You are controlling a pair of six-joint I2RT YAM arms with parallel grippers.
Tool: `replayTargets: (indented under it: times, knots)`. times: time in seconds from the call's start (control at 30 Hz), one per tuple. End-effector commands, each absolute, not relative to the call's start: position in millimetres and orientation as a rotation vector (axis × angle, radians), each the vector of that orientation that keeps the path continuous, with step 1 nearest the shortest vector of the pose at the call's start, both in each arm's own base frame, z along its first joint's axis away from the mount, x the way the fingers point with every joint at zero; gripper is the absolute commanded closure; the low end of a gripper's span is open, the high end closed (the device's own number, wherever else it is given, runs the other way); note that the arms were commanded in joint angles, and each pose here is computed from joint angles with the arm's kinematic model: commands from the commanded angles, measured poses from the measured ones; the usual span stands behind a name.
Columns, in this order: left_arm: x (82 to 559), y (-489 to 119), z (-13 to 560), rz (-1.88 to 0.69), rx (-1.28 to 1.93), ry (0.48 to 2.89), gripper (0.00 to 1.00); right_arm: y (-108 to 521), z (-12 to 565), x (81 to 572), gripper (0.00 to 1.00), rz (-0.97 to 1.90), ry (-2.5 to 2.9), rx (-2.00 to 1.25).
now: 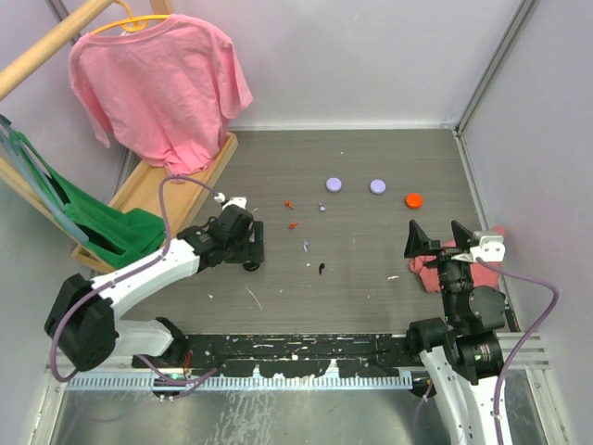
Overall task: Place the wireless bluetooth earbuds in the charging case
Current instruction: Pick up the charging case at the center of the board.
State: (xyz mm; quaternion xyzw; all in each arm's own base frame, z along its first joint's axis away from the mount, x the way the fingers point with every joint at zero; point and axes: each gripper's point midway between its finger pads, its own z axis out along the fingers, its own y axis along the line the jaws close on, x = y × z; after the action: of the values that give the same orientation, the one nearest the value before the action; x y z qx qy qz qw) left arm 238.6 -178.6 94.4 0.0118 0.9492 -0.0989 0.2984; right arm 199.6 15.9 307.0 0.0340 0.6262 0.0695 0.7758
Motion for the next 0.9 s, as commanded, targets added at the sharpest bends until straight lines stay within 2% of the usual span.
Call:
replayTargets:
  times: [0.0,0.1,0.57,0.87]
  knots:
    - [265.3,-186.7,81.7,-0.203,-0.063,2.446,0.12,17.8,324.6,195.3,0.00,0.176,1.284,0.073]
    - [268.5,-188.6,64.9,-0.159,-0.063,2.478,0.12,17.7,325.7,194.1,0.00,0.177,1.277,0.072]
    - [265.2,-190.4,27.2,-0.084,-0.036,2.545,0.33,17.4,327.5,190.7,0.00,0.176,1.259,0.067]
    - [260.4,-189.7,11.8,-0.062,0.000,2.578,0.42,20.8,328.0,190.6,0.00,0.186,1.260,0.047]
